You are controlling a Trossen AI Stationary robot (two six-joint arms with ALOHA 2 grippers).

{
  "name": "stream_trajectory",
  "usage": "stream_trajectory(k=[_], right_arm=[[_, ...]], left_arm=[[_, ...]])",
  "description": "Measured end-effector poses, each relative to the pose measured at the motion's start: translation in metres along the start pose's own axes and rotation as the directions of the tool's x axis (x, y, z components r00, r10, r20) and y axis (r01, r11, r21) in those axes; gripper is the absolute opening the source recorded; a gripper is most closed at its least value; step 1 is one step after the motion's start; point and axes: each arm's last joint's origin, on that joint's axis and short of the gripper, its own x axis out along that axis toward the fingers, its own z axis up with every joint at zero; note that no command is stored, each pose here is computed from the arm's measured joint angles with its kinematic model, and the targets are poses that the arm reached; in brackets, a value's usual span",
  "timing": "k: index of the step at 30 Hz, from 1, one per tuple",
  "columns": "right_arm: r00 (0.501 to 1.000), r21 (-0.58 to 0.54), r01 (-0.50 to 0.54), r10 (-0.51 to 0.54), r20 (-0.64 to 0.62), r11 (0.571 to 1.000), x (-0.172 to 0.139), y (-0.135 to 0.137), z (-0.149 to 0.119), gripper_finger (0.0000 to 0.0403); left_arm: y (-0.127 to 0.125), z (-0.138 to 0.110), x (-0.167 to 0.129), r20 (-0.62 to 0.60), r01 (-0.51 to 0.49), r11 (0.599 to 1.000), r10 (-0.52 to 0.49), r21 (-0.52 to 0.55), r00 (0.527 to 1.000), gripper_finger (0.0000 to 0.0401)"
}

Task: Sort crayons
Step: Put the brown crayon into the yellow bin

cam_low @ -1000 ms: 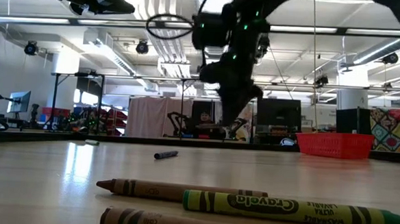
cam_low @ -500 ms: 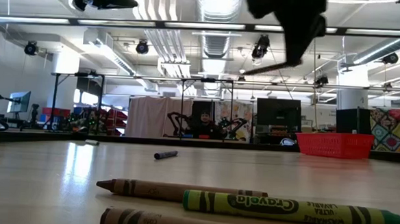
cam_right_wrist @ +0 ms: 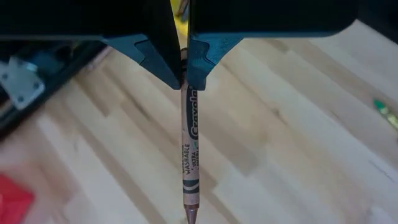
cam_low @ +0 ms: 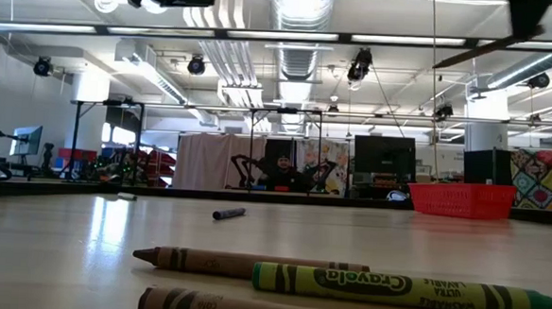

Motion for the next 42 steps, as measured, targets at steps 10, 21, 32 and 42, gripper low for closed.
stream_trajectory(k=[10,21,32,42], right_arm=[[1.000,0.057,-0.002,0.003,-0.001,0.998,-0.004,0.011,-0.038,0.0009],[0.999,0.154,0.043,-0.044,0.003,0.987,0.007,0.013,-0.061,0.0009],[0.977,0.147,0.155,-0.129,-0.172,0.977,0.032,0.004,-0.072,0.0009],[0.927,0.211,0.199,-0.115,-0.356,0.957,0.052,-0.020,-0.089,0.0009]], left_arm=[[-0.038,0.005,0.034,-0.066,0.061,0.993,-0.055,0.101,0.996,0.0064],[-0.057,0.008,0.033,-0.080,0.431,0.901,-0.433,-0.041,0.898,0.0060],[-0.033,-0.017,0.002,-0.067,0.492,0.856,-0.506,-0.159,0.860,0.0040],[-0.037,-0.039,-0.003,-0.287,0.474,0.849,-0.526,-0.234,0.801,0.0039]])
